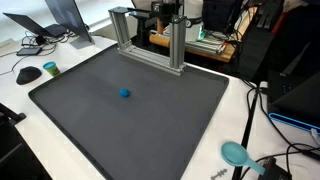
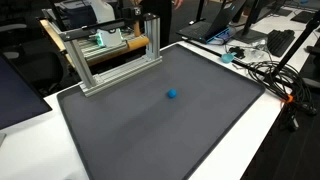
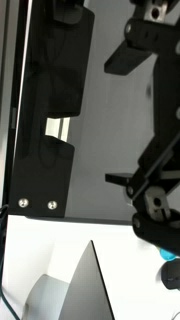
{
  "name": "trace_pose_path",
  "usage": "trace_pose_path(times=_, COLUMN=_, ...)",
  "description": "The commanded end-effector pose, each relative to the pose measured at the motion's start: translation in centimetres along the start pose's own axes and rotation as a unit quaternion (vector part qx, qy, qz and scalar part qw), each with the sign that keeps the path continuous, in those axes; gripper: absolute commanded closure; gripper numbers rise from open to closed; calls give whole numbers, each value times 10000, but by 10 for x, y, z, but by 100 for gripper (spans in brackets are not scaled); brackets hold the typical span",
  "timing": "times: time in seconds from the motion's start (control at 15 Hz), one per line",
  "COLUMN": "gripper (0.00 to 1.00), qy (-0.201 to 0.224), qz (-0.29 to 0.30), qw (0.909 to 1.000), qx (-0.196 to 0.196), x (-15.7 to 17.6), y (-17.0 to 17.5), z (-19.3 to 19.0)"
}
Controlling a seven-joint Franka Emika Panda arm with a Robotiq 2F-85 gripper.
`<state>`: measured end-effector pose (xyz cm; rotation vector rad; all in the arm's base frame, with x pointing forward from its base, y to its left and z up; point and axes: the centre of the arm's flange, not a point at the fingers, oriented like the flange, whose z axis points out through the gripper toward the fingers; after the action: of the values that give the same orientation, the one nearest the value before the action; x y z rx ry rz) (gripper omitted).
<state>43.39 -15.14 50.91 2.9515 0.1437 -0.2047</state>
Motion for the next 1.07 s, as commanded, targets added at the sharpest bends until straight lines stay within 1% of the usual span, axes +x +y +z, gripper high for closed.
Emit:
trace_pose_path(times=0.0, gripper=0, qy=0, qz=0, qw=10000, qx=0, x=0, y=0, z=0)
trace_pose_path(times=0.33, gripper=0, qy=1, qz=1, qw=10000, qx=0, x=0, y=0, z=0)
trace_pose_path(times=0.4, gripper=0, qy=289, qz=8, qw=9995, qx=93, x=-5, y=-11, z=-8)
trace_pose_path(times=0.53, gripper=0, qy=560, qz=162, qw=9981, qx=212, x=-13, y=-28, z=-21)
trace_pose_path(times=0.6, gripper=0, qy=688, qz=221, qw=9966, qx=403, x=-20, y=-40, z=-29)
trace_pose_path(times=0.8, gripper=0, qy=652, qz=610, qw=9937, qx=672, x=-37, y=-72, z=-46)
trace_pose_path(times=0.93, gripper=0, qy=750, qz=885, qw=9911, qx=659, x=-49, y=-97, z=-55)
trace_pose_path(times=1.0, gripper=0, qy=869, qz=975, qw=9894, qx=635, x=-54, y=-108, z=-58)
